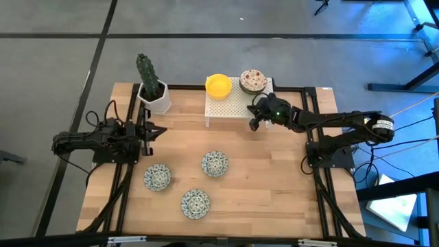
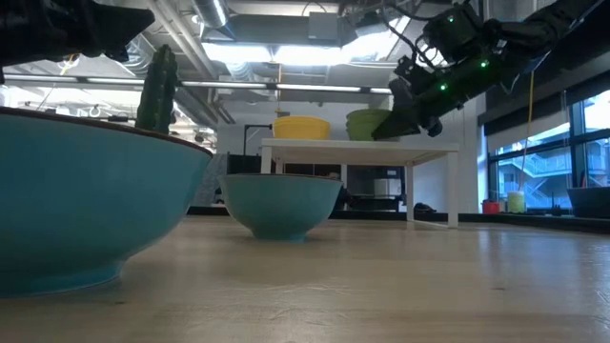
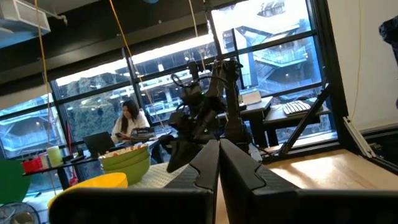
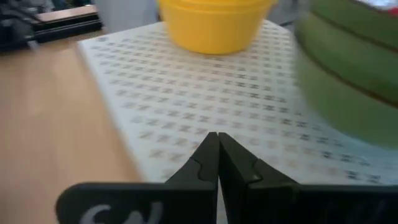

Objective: Pick & Place Mini bowls
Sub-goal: Put the middle left blue bowl on the shelf

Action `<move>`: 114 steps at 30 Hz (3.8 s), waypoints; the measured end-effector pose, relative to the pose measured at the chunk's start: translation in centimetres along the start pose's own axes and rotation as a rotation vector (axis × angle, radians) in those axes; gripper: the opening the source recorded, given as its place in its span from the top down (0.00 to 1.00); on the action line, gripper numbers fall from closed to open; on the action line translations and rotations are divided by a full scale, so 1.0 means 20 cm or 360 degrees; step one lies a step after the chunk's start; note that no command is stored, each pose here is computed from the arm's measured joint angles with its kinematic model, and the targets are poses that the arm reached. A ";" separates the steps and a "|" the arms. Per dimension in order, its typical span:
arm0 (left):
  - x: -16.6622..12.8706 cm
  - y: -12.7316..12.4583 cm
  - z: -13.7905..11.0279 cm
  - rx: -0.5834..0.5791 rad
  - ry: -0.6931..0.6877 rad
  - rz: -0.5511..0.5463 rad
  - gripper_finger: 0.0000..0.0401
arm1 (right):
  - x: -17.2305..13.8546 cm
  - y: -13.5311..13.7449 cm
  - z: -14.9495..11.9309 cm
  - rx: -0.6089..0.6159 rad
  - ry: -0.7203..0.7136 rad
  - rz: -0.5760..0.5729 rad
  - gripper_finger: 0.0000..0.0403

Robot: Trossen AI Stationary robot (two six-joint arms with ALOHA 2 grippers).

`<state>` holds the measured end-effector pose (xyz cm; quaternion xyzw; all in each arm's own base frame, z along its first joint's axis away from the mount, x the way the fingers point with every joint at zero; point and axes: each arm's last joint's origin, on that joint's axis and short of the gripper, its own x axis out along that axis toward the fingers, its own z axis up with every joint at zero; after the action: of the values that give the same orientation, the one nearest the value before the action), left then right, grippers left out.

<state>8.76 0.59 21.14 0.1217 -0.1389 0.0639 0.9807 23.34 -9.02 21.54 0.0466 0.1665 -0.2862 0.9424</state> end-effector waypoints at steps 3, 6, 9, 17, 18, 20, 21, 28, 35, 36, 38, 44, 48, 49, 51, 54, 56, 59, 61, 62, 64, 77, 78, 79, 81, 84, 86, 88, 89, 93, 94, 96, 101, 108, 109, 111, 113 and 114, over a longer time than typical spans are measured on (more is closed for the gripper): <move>0.00 0.00 0.00 -0.0021 0.0008 -0.0002 0.98 | -0.03 0.05 0.01 -0.0018 -0.0022 0.0090 0.99; 0.00 0.00 -0.01 -0.0022 0.0021 -0.0005 0.99 | -0.08 0.11 0.04 -0.0053 -0.0069 0.0308 0.99; 0.00 0.00 -0.01 -0.0021 0.0031 -0.0007 0.99 | -0.16 0.16 0.08 -0.0080 -0.0152 0.0584 0.99; 0.00 0.00 -0.01 -0.0019 0.0044 -0.0010 0.98 | -0.46 0.23 0.18 -0.0101 -0.0373 0.1062 0.99; 0.00 0.00 -0.01 -0.0021 0.0046 -0.0011 0.98 | -0.50 0.23 0.18 -0.0113 -0.0373 0.1081 0.99; 0.00 0.00 -0.01 -0.0021 0.0048 -0.0011 0.99 | -0.56 0.22 0.17 -0.0153 -0.0360 0.1112 0.99; 0.00 0.00 -0.01 -0.0021 0.0048 -0.0011 0.99 | -0.59 0.21 0.17 -0.0177 -0.0378 0.1134 0.99; 0.00 0.00 -0.01 0.0003 0.0029 -0.0007 0.99 | -0.70 0.19 0.07 -0.0199 -0.0627 0.1329 0.97; 0.00 0.00 -0.01 0.0006 0.0039 -0.0009 0.99 | -0.73 0.13 -0.04 -0.0165 -0.0798 0.1281 0.97; 0.00 0.00 -0.01 0.0007 0.0039 -0.0009 0.99 | -0.74 0.11 -0.05 -0.0164 -0.0832 0.1268 0.97; 0.00 0.00 -0.01 0.0008 0.0032 -0.0007 0.99 | -0.75 0.09 -0.07 -0.0166 -0.0887 0.1250 0.97; 0.00 0.00 0.00 -0.0007 0.0006 -0.0001 0.98 | -0.74 0.07 -0.18 -0.0112 -0.1013 0.1227 0.97; 0.00 0.00 -0.01 -0.0008 0.0034 -0.0008 0.99 | -0.71 0.06 -0.24 -0.0046 -0.0961 0.1130 0.97; 0.00 0.00 -0.01 -0.0007 0.0045 -0.0010 0.99 | -0.71 0.06 -0.25 -0.0041 -0.0954 0.1108 0.97; 0.00 0.00 -0.02 -0.0003 0.0051 -0.0011 0.99 | -0.70 0.06 -0.26 -0.0043 -0.0941 0.1098 0.97; 0.00 0.00 -0.02 0.0020 0.0056 0.0001 0.99 | -0.70 0.06 -0.26 -0.0051 -0.0915 0.1098 0.97; 0.00 0.00 -0.02 0.0021 0.0059 0.0015 0.98 | -0.70 0.06 -0.27 -0.0053 -0.0910 0.1098 0.97; 0.00 0.00 -0.02 0.0022 0.0067 0.0018 0.98 | -0.70 0.06 -0.27 -0.0061 -0.0907 0.1096 0.97; 0.00 0.00 -0.02 0.0022 0.0081 0.0015 0.99 | -0.70 0.06 -0.27 -0.0065 -0.0909 0.1094 0.97; 0.00 0.00 -0.03 0.0023 0.0088 0.0013 0.99 | -0.70 0.06 -0.27 -0.0068 -0.0910 0.1092 0.97; 0.00 0.00 -0.03 0.0023 0.0097 0.0011 0.99 | -0.70 0.06 -0.27 -0.0087 -0.0917 0.1087 0.97; 0.00 0.00 -0.03 0.0015 0.0096 0.0013 0.98 | -0.69 0.05 -0.26 -0.0129 -0.0940 0.0928 0.97; 0.00 0.00 -0.03 0.0019 0.0098 0.0012 0.98 | -0.69 0.05 -0.27 -0.0128 -0.0936 0.0925 0.97; 0.00 0.00 -0.03 -0.0005 0.0105 0.0011 0.98 | -0.69 0.05 -0.27 -0.0129 -0.0927 0.0919 0.97; 0.00 -0.01 -0.04 -0.0121 0.0138 -0.0008 0.98 | -0.68 0.05 -0.27 -0.0132 -0.0908 0.0916 0.97; 0.00 -0.02 -0.05 -0.0146 0.0157 -0.0079 0.99 | -0.68 0.05 -0.28 -0.0123 -0.0887 0.0920 0.97; 0.01 -0.02 -0.06 -0.0147 0.0185 -0.0102 0.99 | -0.68 0.05 -0.28 -0.0119 -0.0886 0.0920 0.97; 0.01 -0.02 -0.06 -0.0141 0.0206 -0.0106 1.00 | -0.68 0.05 -0.28 -0.0127 -0.0890 0.0918 0.97; 0.02 -0.02 -0.07 -0.0142 0.0220 -0.0109 0.99 | -0.68 0.05 -0.28 -0.0132 -0.0891 0.0916 0.97; 0.04 -0.03 -0.08 -0.0200 0.0255 -0.0167 0.99 | -0.68 0.05 -0.28 -0.0136 -0.0890 0.0915 0.97; 0.04 -0.04 -0.08 -0.0228 0.0265 -0.0191 1.00 | -0.68 0.05 -0.28 -0.0137 -0.0885 0.0915 0.97; 0.06 -0.04 -0.05 -0.0269 0.0266 -0.0257 1.00 | -0.68 0.05 -0.28 -0.0138 -0.0877 0.0916 0.97; 0.09 -0.06 0.01 -0.0403 0.0241 -0.0448 1.00 | -0.68 0.05 -0.27 -0.0155 -0.0905 0.0903 0.97; 0.12 -0.10 0.02 -0.0747 0.0427 -0.0425 0.99 | -0.67 0.05 -0.29 -0.0180 -0.0860 0.0901 0.97; 0.12 -0.10 0.02 -0.0797 0.0486 -0.0409 0.99 | -0.67 0.06 -0.29 -0.0179 -0.0854 0.0902 0.97; 0.13 -0.11 0.01 -0.0847 0.0637 -0.0358 1.00 | -0.67 0.06 -0.29 -0.0190 -0.0860 0.0899 0.97; 0.14 -0.12 0.00 -0.0856 0.0789 -0.0246 1.00 | -0.68 0.05 -0.28 -0.0190 -0.0872 0.0899 0.97; 0.14 -0.12 0.00 -0.0860 0.0866 -0.0172 0.99 | -0.68 0.05 -0.28 -0.0186 -0.0874 0.0900 0.97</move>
<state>11.88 -1.42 21.40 -0.1555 0.1212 0.0032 0.9804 11.76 0.01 20.81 -0.0413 -0.0951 -0.0072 0.9946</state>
